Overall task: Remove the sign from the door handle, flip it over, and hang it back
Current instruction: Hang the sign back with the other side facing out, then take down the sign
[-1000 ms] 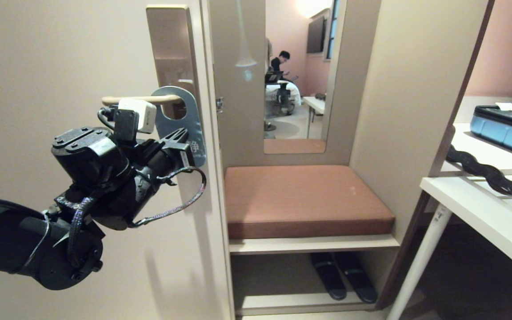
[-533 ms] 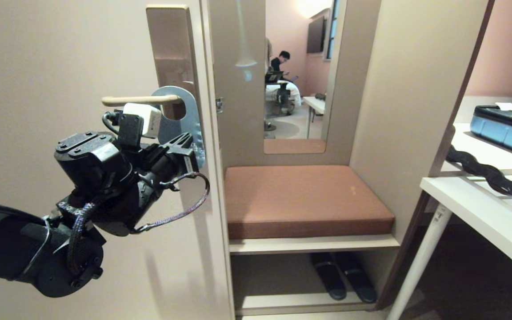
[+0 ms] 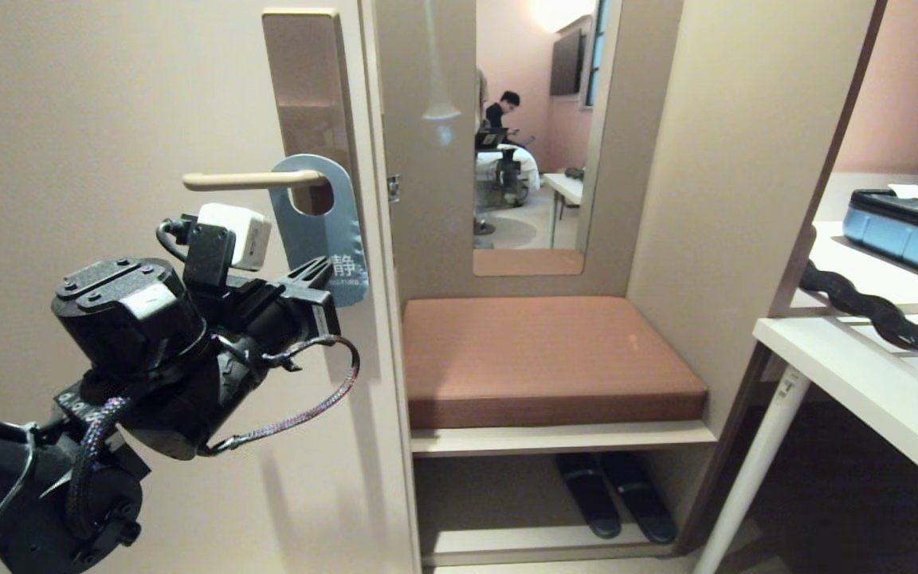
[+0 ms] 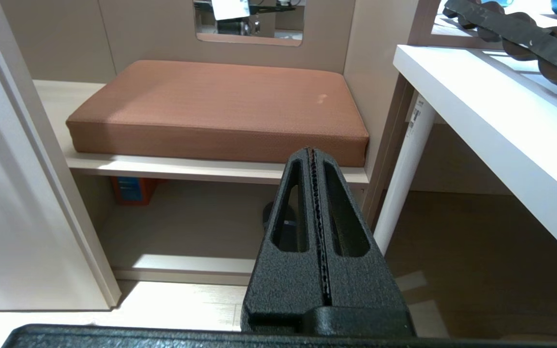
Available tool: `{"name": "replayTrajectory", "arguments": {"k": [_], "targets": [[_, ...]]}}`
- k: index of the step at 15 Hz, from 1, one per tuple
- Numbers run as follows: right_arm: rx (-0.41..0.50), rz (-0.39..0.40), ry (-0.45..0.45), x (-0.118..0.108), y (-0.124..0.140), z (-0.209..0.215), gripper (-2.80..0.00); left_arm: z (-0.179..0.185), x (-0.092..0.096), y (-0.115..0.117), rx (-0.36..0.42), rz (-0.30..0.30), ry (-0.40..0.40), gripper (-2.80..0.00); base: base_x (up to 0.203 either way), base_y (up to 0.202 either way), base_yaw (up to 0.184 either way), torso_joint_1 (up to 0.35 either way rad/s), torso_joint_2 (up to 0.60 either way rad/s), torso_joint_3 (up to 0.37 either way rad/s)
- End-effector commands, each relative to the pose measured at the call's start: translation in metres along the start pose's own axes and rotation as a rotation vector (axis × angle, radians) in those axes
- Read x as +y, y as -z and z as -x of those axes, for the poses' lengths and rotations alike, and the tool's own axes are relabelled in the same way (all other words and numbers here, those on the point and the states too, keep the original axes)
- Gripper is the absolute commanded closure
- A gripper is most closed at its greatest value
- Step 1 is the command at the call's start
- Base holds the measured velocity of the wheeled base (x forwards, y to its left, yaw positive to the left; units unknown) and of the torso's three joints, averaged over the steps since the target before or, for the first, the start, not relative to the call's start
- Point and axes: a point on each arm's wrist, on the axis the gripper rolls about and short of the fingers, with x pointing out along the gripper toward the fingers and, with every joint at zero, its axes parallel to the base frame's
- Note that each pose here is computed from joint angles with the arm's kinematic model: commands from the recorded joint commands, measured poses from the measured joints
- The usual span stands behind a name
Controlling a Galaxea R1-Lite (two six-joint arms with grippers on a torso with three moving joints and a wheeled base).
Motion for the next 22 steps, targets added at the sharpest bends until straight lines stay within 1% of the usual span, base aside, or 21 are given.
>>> {"name": "replayTrajectory", "arguments": {"k": [1,4,8,10,12,13,16,19,21,22], "targets": [[0.001,0.000,-0.001,0.000,0.000,0.000,0.00,0.013,0.003,-0.008,-0.025,0.004,-0.002,0.00,0.000,0.000,0.000,0.000,0.00,0.000],[0.001,0.000,-0.001,0.000,0.000,0.000,0.00,0.033,0.007,-0.010,-0.019,0.003,-0.002,0.00,0.000,0.000,0.000,0.000,0.00,0.000],[0.001,0.000,-0.001,0.000,0.000,0.000,0.00,0.064,0.017,-0.017,-0.040,0.009,-0.018,0.00,0.000,0.000,0.000,0.000,0.00,0.000],[0.001,0.000,-0.001,0.000,0.000,0.000,0.00,0.083,0.027,-0.020,-0.056,0.006,-0.051,0.00,0.000,0.000,0.000,0.000,0.00,0.000],[0.001,0.000,-0.001,0.000,0.000,0.000,0.00,0.100,0.042,-0.021,-0.065,-0.002,-0.119,0.00,0.000,0.000,0.000,0.000,0.00,0.000],[0.001,0.000,-0.001,0.000,0.000,0.000,0.00,0.107,0.046,-0.022,-0.073,-0.006,-0.142,0.00,0.000,0.000,0.000,0.000,0.00,0.000],[0.001,0.000,-0.001,0.000,0.000,0.000,0.00,0.132,0.057,-0.020,-0.083,-0.041,-0.208,0.00,0.000,0.000,0.000,0.000,0.00,0.000],[0.001,0.000,-0.001,0.000,0.000,0.000,0.00,0.150,0.059,-0.017,-0.064,-0.053,-0.224,0.00,0.000,0.000,0.000,0.000,0.00,0.000],[0.001,0.000,-0.001,0.000,0.000,0.000,0.00,0.159,0.060,-0.019,-0.082,-0.054,-0.240,0.00,0.000,0.000,0.000,0.000,0.00,0.000],[0.001,0.000,-0.001,0.000,0.000,0.000,0.00,0.162,0.060,-0.017,-0.079,-0.054,-0.246,0.00,0.000,0.000,0.000,0.000,0.00,0.000]]}}
